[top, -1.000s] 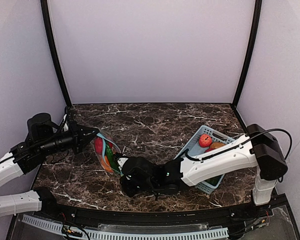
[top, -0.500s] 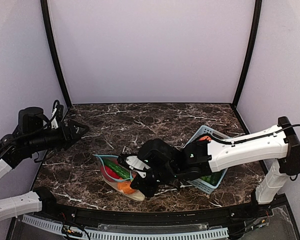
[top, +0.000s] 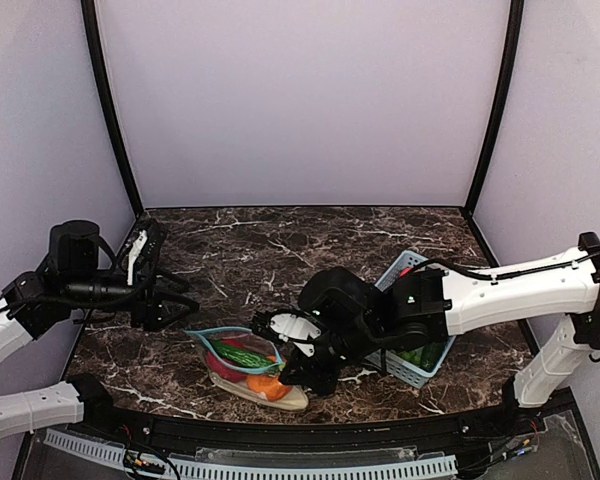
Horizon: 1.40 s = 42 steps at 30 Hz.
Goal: Place the food in the zip-top bag and seal the zipper
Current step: Pass from the left arm to the right, then pass from the right arm to the left
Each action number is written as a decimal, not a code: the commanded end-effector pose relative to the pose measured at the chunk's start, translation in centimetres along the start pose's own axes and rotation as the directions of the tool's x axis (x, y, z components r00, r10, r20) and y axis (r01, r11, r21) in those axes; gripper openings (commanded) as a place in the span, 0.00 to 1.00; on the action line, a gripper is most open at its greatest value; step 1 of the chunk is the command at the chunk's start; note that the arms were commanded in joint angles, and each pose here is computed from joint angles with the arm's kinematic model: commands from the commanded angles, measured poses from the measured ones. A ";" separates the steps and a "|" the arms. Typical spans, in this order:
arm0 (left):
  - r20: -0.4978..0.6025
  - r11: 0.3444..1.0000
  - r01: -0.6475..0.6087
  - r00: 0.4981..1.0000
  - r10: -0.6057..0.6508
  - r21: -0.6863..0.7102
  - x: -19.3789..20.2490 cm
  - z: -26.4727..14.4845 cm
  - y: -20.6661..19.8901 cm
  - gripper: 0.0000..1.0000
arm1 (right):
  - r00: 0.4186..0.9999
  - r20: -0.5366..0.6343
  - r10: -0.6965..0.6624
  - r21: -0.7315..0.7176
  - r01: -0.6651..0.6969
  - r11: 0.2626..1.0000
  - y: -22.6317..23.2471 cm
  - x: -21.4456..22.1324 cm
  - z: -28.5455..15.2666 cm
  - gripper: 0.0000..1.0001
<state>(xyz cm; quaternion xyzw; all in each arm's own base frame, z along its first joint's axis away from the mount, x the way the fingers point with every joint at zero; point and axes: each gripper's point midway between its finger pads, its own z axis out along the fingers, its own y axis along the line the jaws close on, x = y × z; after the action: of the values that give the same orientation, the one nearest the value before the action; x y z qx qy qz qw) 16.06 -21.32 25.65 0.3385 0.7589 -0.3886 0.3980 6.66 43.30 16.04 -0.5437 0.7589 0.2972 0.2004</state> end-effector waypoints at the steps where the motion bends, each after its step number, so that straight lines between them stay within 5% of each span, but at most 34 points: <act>1: 0.046 0.969 -0.195 0.981 0.190 0.152 -0.5 1.7 -2.4 0.72 | 1.000 0.004 0.001 -0.013 -0.001 1.000 -0.1 0.4 -0.6 0.00; 14: -0.140 0.935 -0.174 0.964 0.226 0.310 3.3 7.6 -3.3 0.67 | 1.000 -0.004 0.005 0.011 -0.005 1.000 -0.8 0.8 -0.4 0.00; 18: -0.173 0.942 -0.155 0.962 0.213 0.297 3.6 8.5 -2.8 0.47 | 1.000 0.000 0.009 0.015 -0.009 1.000 -0.9 0.8 -0.5 0.00; 25: -0.219 0.942 -0.139 0.953 0.211 0.306 4.7 9.4 -2.8 0.29 | 1.000 0.017 0.017 0.031 -0.018 0.999 -1.4 0.6 -0.6 0.00; 29: -0.266 0.965 -0.120 0.947 0.183 0.234 5.4 9.5 -1.6 0.02 | 0.998 0.049 0.050 0.056 -0.053 0.997 -2.0 0.4 -1.1 0.00; 36: -0.217 0.977 -0.131 0.962 0.167 0.167 5.9 8.9 -0.7 0.01 | 0.958 0.231 0.170 0.032 -0.182 0.983 -3.5 0.7 -3.2 0.53; 42: -0.186 0.981 -0.131 0.970 0.156 0.143 5.7 8.7 -0.5 0.01 | 0.892 0.383 0.242 -0.008 -0.258 0.966 -4.4 1.0 -4.4 0.68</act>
<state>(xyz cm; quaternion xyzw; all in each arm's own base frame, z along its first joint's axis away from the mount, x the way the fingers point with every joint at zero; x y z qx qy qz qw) 15.69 -27.95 17.54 0.4667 0.7381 -0.3742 0.3120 9.28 37.92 15.60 -0.4281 0.7908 0.3491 0.2635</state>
